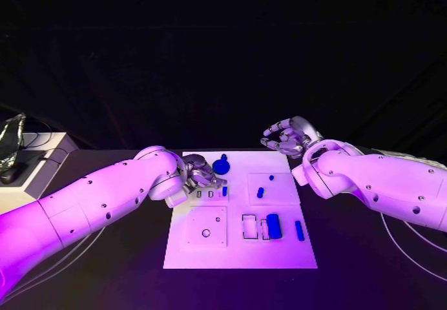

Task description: Assemble the parts on the task board

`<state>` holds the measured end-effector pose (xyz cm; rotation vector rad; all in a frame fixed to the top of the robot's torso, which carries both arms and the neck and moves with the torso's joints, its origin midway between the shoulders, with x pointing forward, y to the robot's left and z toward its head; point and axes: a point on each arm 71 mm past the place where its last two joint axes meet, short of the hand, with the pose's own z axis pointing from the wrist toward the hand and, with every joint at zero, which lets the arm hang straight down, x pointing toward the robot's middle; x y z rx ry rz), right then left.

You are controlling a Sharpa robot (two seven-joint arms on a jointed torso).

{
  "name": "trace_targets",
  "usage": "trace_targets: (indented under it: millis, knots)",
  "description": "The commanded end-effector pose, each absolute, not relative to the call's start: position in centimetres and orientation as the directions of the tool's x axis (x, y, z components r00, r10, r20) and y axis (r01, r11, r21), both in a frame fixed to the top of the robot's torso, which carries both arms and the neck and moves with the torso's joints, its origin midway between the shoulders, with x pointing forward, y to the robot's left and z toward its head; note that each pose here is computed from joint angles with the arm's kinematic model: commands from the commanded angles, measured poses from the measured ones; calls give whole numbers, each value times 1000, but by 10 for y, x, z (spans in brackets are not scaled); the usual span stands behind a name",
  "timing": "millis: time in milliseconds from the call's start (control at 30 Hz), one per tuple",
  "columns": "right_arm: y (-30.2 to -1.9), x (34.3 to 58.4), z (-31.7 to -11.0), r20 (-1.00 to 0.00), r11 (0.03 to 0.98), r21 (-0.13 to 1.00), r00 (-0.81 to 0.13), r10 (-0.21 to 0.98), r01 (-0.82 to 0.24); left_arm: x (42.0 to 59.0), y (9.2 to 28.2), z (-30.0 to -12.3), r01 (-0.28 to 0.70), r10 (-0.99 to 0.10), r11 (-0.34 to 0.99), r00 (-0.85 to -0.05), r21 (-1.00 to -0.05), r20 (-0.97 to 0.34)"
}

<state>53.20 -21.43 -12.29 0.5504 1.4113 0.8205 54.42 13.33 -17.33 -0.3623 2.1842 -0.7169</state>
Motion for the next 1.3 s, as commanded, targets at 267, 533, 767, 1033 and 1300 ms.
trace_targets:
  millis: [267,533,767,1033,1300]
  knots:
    - [-211,539,-123,-637,622,762,-39,770,-182,546,122,-178,5,-334,878,-711,-479,-618]
    - [-211,540,-124,-638,624,761,-37,769,-178,548,120,-180,-3,-328,883,-720,-470,-611]
    - [-212,540,-124,-639,625,761,-37,768,-173,548,120,-181,-7,-320,887,-729,-462,-605]
    - [-211,540,-125,-637,622,764,-49,769,-175,549,119,-183,-26,-341,873,-747,-488,-571]
    - [-211,540,-125,-637,622,764,-52,769,-174,550,119,-184,-35,-353,867,-746,-497,-564]
